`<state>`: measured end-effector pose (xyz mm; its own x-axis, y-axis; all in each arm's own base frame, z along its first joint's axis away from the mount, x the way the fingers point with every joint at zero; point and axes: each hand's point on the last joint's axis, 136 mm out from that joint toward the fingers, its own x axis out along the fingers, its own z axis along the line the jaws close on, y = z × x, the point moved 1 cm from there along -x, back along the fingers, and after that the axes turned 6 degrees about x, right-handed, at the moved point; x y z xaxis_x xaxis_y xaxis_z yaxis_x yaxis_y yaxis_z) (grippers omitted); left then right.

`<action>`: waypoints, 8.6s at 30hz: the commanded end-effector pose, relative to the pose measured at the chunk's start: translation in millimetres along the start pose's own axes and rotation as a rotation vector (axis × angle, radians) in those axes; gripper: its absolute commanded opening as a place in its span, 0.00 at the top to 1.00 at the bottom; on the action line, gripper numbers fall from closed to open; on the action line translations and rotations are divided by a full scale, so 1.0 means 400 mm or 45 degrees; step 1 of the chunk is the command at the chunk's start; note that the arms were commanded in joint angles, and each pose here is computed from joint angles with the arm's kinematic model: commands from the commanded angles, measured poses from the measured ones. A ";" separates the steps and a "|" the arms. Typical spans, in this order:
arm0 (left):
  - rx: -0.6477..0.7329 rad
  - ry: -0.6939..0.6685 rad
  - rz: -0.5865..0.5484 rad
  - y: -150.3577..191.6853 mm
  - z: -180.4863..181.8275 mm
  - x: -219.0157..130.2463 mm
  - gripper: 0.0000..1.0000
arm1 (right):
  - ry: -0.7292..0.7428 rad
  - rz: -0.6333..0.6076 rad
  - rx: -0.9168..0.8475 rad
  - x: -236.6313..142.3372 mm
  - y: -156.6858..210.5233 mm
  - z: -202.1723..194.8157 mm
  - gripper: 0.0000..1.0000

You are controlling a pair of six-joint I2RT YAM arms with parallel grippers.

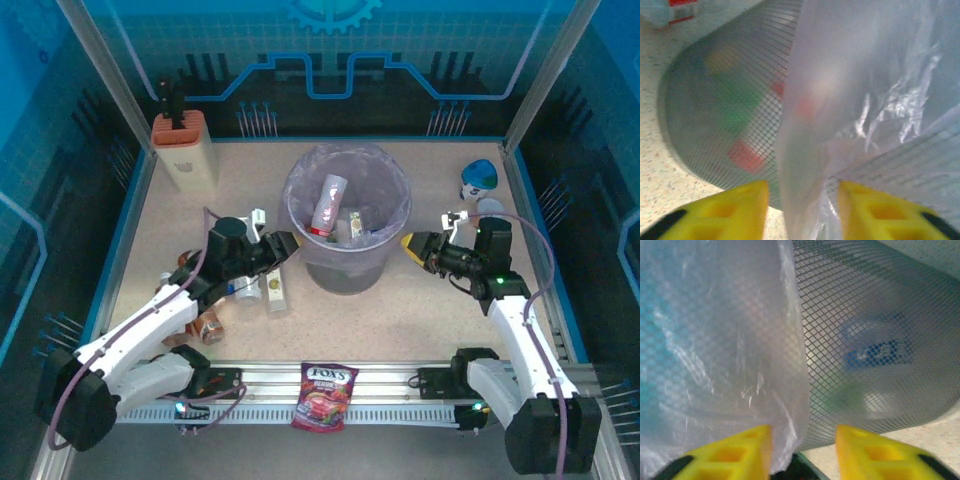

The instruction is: Put the plastic bottles in the bin

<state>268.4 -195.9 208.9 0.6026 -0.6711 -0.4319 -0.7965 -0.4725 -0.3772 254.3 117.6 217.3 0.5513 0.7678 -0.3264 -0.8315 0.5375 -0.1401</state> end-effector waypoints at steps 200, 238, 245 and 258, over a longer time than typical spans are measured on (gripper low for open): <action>0.407 -0.664 0.294 -0.310 0.379 0.316 0.61 | 0.089 -0.127 -0.267 0.009 -0.166 0.156 0.41; 0.999 -0.135 0.036 -0.136 -0.464 0.050 0.75 | 0.055 -0.136 -0.342 -0.005 -0.152 0.196 0.42; 0.956 -0.240 0.291 -0.015 -0.364 0.198 0.80 | 0.065 -0.152 -0.356 -0.005 -0.158 0.198 0.42; 0.813 -0.319 0.466 0.073 -0.217 0.298 0.76 | 0.057 -0.146 -0.346 0.006 -0.162 0.188 0.42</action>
<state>328.5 -339.2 270.1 0.4882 -0.5720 -0.6592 -0.7129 0.1743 -0.6792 313.3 106.1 284.3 0.6402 0.6786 -0.3600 -0.7648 0.5193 -0.3814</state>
